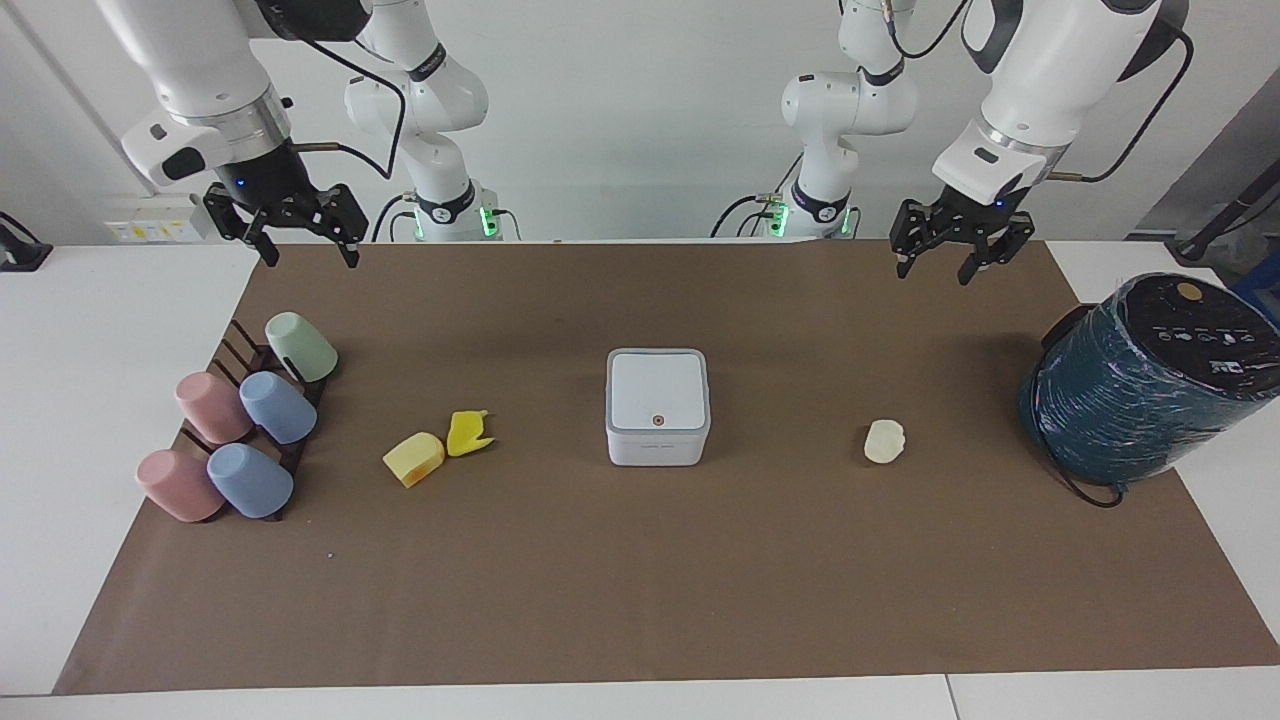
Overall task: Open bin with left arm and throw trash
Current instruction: 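Reach the left gripper toward the lid of the white bin, then lift the white bin lid open with the left gripper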
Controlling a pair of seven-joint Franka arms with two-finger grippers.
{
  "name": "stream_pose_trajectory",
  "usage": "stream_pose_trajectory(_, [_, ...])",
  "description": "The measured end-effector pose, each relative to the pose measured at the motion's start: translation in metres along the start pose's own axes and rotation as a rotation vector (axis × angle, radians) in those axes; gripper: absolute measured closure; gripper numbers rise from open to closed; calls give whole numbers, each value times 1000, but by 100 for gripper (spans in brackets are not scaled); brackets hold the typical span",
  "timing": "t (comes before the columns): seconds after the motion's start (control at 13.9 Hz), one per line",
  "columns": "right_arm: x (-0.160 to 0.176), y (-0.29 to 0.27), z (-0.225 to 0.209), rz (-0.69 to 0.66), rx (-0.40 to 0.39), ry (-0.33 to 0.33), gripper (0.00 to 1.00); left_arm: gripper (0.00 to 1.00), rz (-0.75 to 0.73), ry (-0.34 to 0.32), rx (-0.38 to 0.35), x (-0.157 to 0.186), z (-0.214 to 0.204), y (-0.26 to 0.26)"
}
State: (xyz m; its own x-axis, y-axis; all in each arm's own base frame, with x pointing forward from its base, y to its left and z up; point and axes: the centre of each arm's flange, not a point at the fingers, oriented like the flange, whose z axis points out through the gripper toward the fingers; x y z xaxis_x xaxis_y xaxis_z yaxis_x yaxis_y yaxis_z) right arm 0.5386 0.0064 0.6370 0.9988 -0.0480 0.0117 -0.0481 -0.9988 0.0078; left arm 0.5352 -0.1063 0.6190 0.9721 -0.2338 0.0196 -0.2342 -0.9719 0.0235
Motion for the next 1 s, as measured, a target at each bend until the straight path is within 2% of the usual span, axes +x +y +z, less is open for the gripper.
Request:
stream_pose_trajectory(0.36, [0,0,0,0,0,0,0,93,100,66,-2,9,20,55])
stream_pose_trajectory(0.43, [0,0,0,0,0,0,0,99,123,82,-3,10,24,69])
stream_pose_trajectory(0.72, [0,0,1,0,0,-1,0,99,167,140,-30,21,47,126])
stream_pose_trajectory(1.0, [0,0,3,0,0,-7,0,99,166,172,-101,45,88,155])
